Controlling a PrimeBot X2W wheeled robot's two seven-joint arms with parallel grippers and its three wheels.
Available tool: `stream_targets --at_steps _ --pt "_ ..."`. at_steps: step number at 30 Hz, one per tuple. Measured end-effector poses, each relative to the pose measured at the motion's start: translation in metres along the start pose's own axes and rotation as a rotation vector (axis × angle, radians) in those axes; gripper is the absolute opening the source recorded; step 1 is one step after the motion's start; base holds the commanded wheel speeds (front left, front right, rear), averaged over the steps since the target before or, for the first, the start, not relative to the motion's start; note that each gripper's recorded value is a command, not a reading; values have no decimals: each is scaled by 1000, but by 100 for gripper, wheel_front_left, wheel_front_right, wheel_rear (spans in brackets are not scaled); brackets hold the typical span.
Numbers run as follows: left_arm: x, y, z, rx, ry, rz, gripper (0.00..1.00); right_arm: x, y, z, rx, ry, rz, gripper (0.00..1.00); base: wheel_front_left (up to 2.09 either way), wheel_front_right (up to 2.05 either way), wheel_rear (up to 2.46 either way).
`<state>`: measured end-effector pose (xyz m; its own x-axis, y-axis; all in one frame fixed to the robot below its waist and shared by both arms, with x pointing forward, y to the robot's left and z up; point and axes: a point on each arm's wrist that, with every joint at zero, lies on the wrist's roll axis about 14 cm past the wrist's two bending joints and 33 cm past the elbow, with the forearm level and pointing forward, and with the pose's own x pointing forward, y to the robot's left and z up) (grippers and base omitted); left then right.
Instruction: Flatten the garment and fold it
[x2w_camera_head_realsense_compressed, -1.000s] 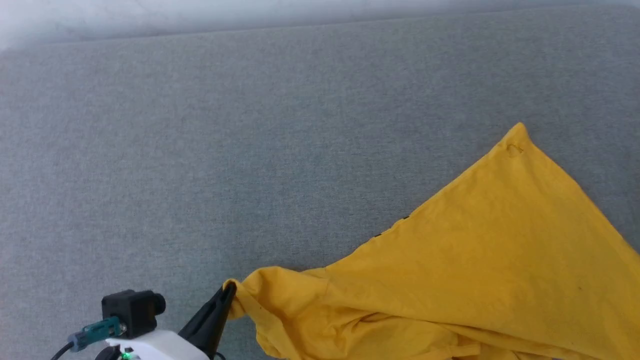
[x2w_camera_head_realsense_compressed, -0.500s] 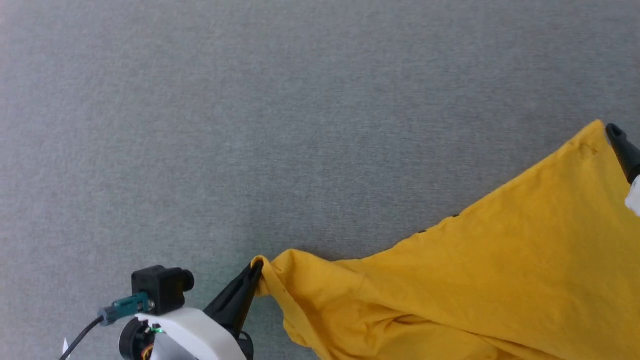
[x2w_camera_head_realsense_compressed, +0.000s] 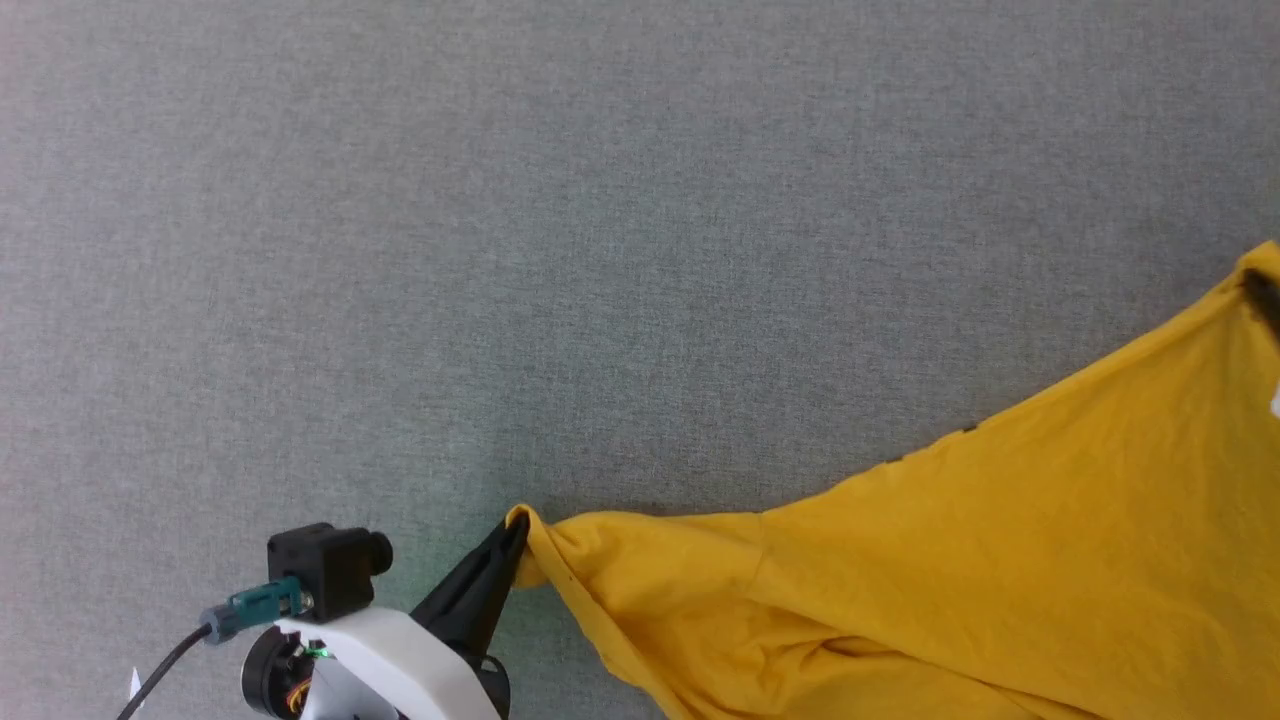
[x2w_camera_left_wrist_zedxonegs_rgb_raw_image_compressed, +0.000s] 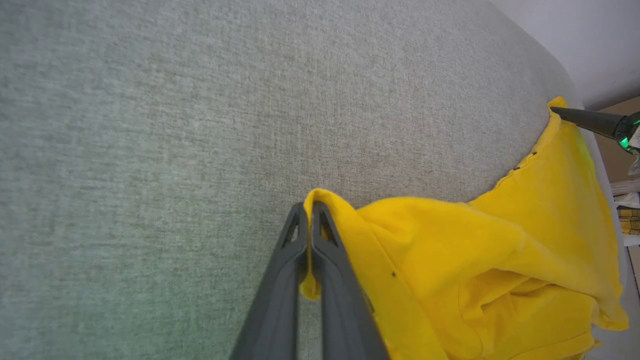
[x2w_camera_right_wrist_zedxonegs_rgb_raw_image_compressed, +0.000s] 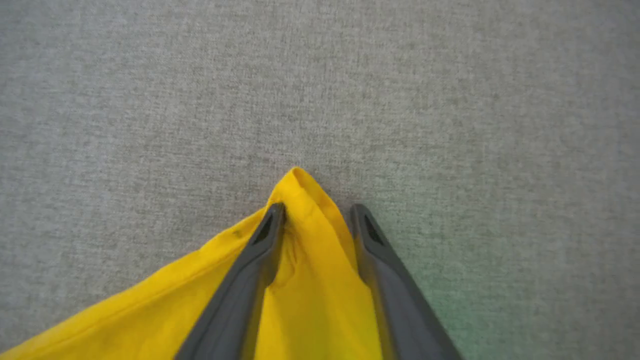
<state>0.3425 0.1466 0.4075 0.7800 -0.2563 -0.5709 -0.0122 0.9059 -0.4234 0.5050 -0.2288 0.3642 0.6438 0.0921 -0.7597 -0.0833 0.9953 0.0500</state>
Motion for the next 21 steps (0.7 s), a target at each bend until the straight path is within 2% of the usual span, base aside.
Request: stream_targets --at_steps 5,10,21 --pt "2 0 1 4 -2 -3 0 -3 -4 4 14 -7 -8 0 0 0 0" --pt "-1 -3 18 36 -78 -11 0 -15 0 16 39 -87 0 0 0 0 0" --pt "-12 -17 137 201 -461 -55 0 -96 13 97 64 -471 28 0 0 0 0"
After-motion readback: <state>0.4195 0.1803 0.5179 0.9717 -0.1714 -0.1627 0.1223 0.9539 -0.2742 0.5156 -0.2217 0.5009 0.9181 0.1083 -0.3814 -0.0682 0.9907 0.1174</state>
